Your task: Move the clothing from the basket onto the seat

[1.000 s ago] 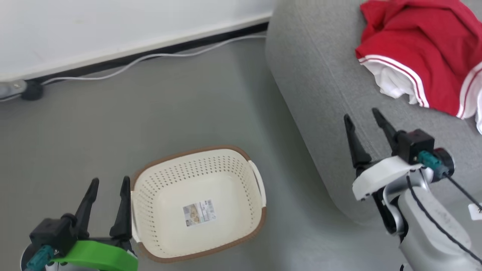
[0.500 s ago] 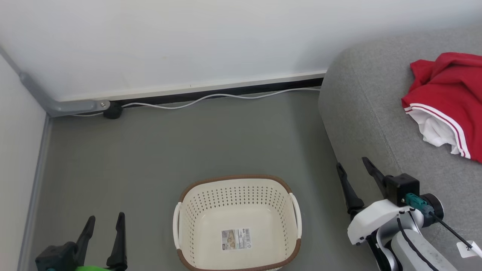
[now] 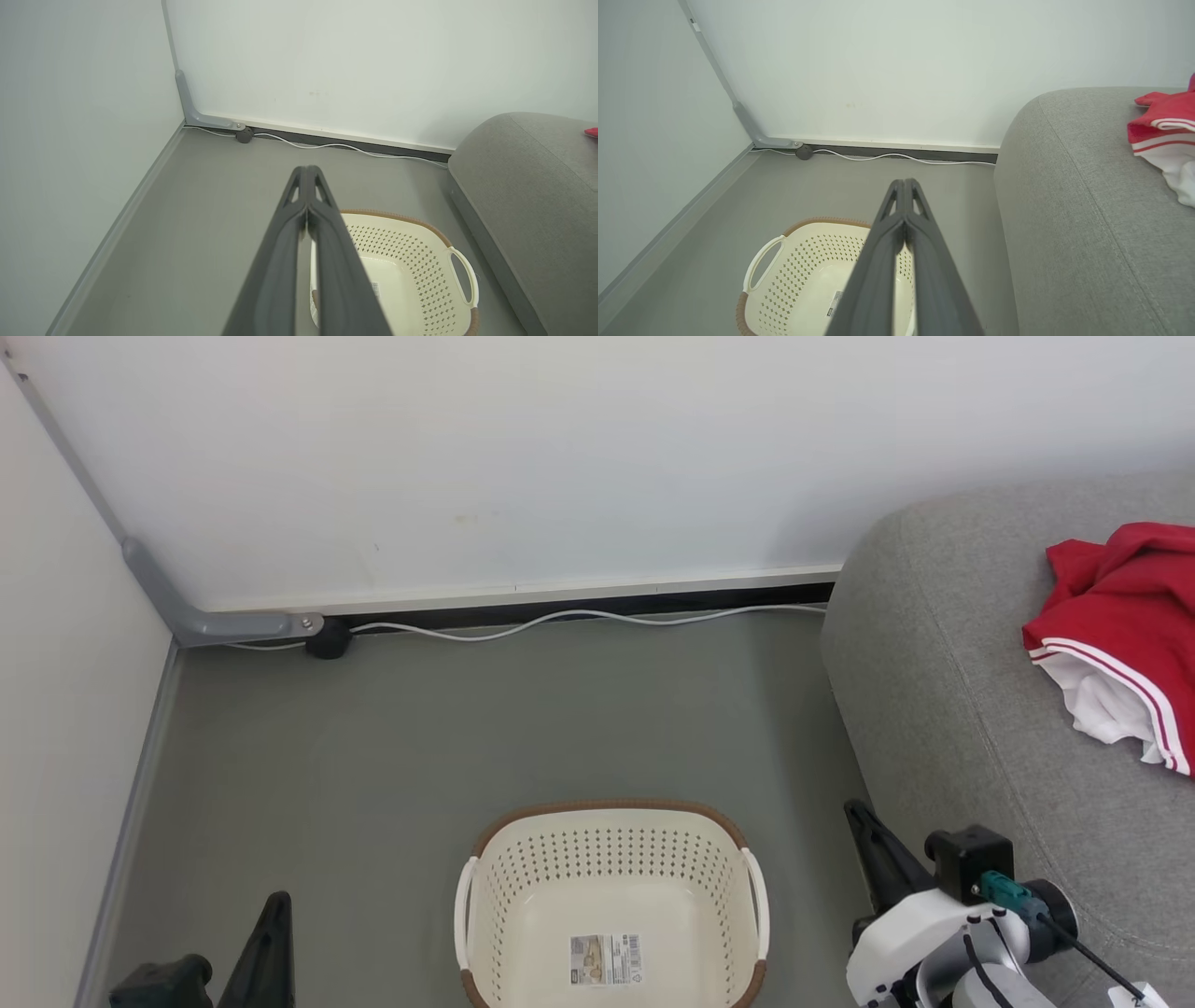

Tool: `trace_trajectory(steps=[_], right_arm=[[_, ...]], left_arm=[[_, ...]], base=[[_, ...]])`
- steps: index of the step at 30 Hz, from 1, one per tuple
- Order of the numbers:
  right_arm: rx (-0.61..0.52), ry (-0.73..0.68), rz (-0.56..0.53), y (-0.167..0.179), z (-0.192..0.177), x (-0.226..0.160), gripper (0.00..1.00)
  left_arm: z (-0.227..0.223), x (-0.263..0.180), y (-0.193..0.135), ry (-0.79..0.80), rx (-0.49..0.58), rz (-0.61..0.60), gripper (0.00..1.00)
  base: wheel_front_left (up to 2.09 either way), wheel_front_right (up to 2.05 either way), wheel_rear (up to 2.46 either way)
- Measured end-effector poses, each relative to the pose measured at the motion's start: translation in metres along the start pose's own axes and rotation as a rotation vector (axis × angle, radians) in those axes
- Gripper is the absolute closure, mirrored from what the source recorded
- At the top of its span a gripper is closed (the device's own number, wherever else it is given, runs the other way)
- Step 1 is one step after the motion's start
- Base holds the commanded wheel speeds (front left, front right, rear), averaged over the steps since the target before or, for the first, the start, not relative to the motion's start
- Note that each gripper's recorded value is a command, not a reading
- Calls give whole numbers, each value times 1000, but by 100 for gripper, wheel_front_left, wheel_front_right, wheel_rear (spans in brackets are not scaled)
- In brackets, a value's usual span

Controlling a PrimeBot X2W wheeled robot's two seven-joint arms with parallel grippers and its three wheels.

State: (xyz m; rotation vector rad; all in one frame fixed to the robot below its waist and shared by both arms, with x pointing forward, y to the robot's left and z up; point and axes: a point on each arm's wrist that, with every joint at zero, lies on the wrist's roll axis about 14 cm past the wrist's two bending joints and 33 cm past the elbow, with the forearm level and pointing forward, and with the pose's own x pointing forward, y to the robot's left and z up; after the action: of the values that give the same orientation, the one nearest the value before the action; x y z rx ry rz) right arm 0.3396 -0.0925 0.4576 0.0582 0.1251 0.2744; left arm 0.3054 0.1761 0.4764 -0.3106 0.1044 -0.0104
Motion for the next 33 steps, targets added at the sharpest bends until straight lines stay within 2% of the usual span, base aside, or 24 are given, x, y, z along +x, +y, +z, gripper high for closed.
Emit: trace_trajectory(steps=[9,33], right_arm=[[95,22,-35,-6,-6,-3,100],[507,43,-157,-37,-5,0,100]], left_arm=[[-5,0,-1,21,-88,12,100],[-12,10,11,75,-398,72,100]], base=[[0,0,0],[0,0,0]])
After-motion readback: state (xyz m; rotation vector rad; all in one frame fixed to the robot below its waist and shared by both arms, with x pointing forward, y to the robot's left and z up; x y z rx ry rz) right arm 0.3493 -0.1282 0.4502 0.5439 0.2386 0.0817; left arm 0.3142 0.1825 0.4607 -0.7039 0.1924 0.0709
